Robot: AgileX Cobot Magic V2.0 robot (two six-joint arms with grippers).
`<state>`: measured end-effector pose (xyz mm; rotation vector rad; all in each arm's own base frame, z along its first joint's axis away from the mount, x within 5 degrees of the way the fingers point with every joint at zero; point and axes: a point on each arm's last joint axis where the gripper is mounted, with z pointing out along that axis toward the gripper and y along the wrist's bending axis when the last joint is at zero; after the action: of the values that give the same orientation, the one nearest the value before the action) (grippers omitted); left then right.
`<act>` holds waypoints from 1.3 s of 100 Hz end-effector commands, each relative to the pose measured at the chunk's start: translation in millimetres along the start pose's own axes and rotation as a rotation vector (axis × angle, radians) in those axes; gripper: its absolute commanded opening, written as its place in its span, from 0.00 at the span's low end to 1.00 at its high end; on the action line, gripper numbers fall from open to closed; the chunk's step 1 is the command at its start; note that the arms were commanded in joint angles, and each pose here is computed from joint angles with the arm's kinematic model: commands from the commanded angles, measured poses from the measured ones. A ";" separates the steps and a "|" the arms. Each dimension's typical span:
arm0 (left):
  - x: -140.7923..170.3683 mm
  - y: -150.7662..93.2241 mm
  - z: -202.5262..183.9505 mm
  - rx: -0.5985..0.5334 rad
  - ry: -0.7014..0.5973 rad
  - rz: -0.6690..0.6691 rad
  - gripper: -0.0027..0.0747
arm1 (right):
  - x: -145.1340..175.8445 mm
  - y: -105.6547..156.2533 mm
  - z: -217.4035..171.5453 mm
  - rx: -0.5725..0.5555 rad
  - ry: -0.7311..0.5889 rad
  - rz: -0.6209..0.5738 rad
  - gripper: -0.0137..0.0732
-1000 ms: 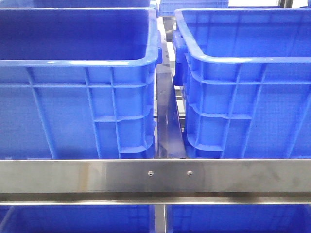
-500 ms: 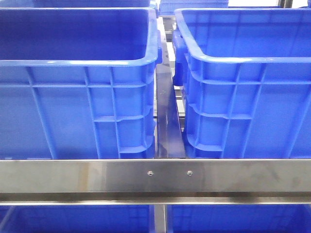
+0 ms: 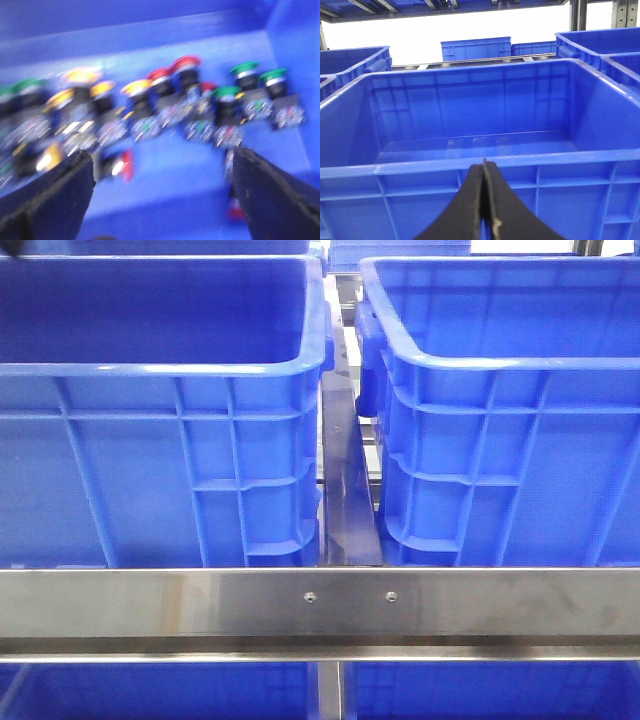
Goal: Pick red and yellow buttons and place in box
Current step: 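Close the left gripper on a red-capped push button, then lift the red button out of the crate with the left gripper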
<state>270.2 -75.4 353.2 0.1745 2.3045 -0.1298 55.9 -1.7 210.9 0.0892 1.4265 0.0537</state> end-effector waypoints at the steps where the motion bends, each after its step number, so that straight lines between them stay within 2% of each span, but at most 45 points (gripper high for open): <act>1: -29.9 -8.4 10.6 0.021 -0.067 0.004 0.74 | -15.9 1.5 -3.0 -0.011 -0.126 -0.011 0.08; 24: -56.7 -15.7 60.7 0.011 0.027 -0.004 0.74 | -15.9 1.5 -3.0 -0.011 -0.126 -0.011 0.08; 39: -60.9 -19.9 82.8 0.027 0.074 -0.023 0.74 | -15.9 1.5 -3.0 -0.011 -0.126 -0.011 0.08; 97: -38.6 -24.4 142.1 0.035 0.207 -0.028 0.74 | -15.9 1.5 -3.0 -0.011 -0.126 -0.011 0.08; 130: -30.6 -25.0 159.3 0.033 0.239 -0.029 0.74 | -15.9 1.5 -3.0 -0.011 -0.126 -0.011 0.08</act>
<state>401.7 -121.7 239.1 0.1849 2.6644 -0.1212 55.9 -1.7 210.9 0.0892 1.4265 0.0537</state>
